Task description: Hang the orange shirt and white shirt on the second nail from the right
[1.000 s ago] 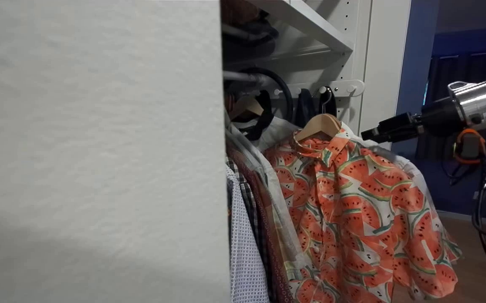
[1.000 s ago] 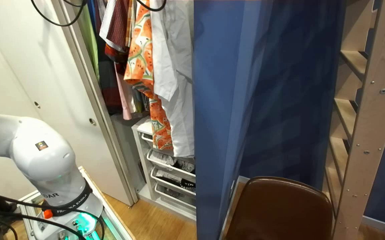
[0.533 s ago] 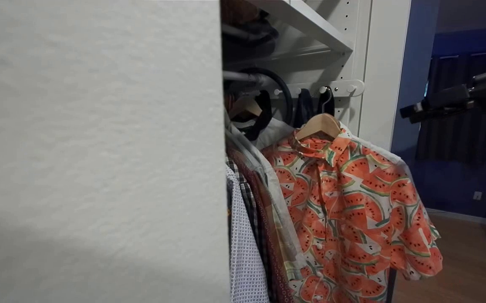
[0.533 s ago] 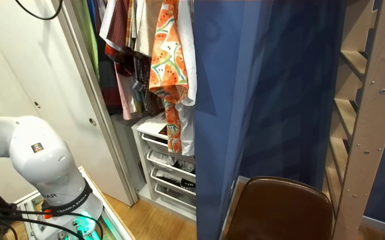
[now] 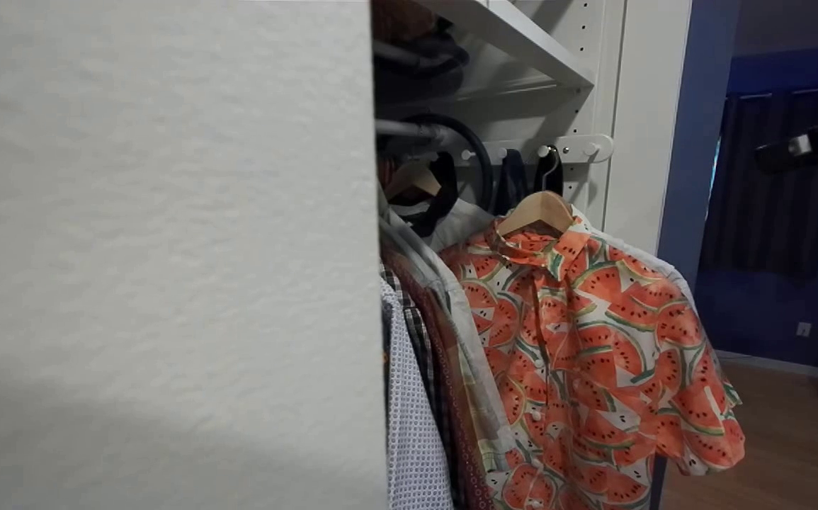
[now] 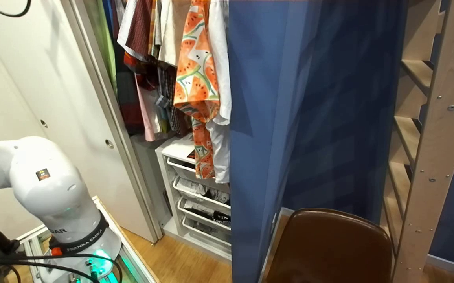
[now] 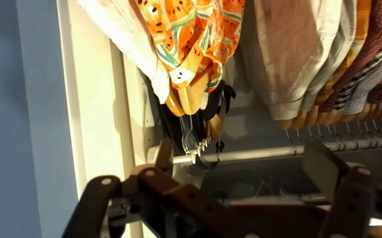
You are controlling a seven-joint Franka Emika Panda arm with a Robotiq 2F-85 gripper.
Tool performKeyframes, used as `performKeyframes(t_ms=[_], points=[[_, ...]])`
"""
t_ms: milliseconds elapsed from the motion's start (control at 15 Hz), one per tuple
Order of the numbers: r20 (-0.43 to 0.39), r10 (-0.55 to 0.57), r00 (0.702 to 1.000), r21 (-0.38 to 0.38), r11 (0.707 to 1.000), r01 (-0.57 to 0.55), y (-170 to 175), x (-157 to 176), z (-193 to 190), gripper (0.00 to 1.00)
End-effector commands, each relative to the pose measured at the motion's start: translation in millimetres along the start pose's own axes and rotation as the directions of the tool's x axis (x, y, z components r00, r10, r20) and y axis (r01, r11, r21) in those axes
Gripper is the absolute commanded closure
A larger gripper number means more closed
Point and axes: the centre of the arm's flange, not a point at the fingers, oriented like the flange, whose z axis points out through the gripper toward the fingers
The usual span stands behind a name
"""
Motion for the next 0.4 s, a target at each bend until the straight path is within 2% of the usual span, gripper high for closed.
performKeyframes(t_ms=[0,67,333], points=[[-0.012,-0.016,1.0,-0.014,1.0,0.016,-14.7,-9.4,-22.7,0.0],[-0.011,-0.014,1.0,0.003,1.0,0.014,-7.3,-1.9,-12.1,0.0],[-0.024,-0.023,0.999,0.004,1.0,0.023,-12.2,-3.3,-20.5,0.0]])
